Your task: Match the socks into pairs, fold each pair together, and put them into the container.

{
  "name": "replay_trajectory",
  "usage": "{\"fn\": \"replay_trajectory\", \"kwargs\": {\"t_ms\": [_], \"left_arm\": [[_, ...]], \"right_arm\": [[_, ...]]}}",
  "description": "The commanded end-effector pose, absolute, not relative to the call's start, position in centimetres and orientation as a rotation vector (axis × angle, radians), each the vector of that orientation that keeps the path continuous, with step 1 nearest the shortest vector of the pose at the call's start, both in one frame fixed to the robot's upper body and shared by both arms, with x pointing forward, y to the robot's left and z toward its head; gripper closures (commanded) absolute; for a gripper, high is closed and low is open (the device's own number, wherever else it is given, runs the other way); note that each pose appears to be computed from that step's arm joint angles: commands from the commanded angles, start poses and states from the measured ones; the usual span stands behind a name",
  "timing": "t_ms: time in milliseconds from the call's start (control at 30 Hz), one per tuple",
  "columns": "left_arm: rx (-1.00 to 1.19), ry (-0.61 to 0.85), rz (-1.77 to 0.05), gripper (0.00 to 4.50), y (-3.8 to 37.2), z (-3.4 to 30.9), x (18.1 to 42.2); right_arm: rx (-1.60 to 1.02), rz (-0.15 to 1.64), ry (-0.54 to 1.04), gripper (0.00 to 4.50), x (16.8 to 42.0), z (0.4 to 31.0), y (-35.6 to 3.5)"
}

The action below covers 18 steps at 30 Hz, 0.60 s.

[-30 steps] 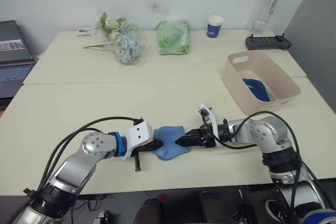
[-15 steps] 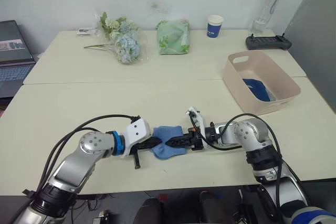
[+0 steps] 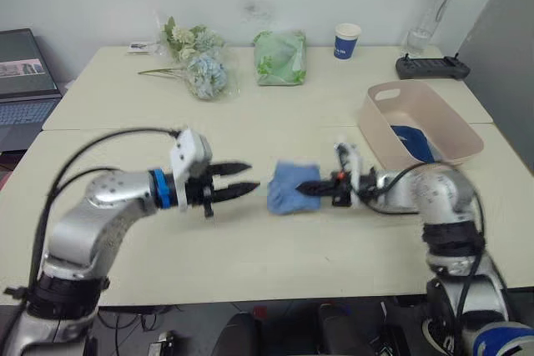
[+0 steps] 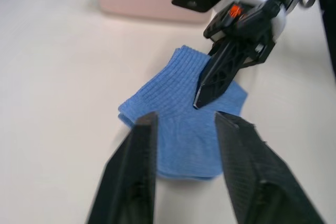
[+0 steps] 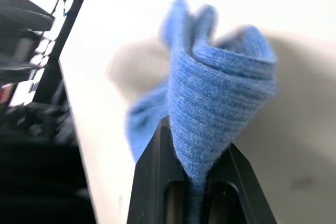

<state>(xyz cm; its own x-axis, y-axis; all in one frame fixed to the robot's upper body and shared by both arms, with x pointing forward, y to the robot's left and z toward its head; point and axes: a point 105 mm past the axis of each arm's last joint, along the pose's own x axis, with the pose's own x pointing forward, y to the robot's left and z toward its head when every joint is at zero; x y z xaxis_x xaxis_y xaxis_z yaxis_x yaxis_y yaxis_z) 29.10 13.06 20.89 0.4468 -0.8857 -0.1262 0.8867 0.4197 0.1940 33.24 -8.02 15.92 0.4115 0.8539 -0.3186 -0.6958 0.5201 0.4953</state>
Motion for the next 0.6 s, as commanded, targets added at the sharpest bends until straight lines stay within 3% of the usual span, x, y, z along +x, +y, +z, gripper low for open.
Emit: {"fn": "replay_trajectory", "kwargs": {"t_ms": [33, 167, 400, 600], "left_arm": [[0.244, -0.151, -1.021, 1.38, 12.3, 24.8, 30.7], [0.173, -0.306, -0.994, 0.13, 9.3, 29.1, 32.0], [0.192, -0.374, -0.999, 0.05, 5.4, 29.9, 33.6], [0.163, -0.376, -1.094, 0.05, 3.0, 29.6, 32.6]], "right_arm": [[0.219, 0.977, 0.338, 4.5, 34.3, 22.5, -9.8], [-0.045, 0.767, 0.124, 4.5, 37.0, 27.7, -14.4], [-0.736, 0.485, -0.079, 4.5, 40.6, 31.2, -20.1], [-1.281, 0.394, -0.075, 4.5, 42.7, 28.7, -23.1]]}}
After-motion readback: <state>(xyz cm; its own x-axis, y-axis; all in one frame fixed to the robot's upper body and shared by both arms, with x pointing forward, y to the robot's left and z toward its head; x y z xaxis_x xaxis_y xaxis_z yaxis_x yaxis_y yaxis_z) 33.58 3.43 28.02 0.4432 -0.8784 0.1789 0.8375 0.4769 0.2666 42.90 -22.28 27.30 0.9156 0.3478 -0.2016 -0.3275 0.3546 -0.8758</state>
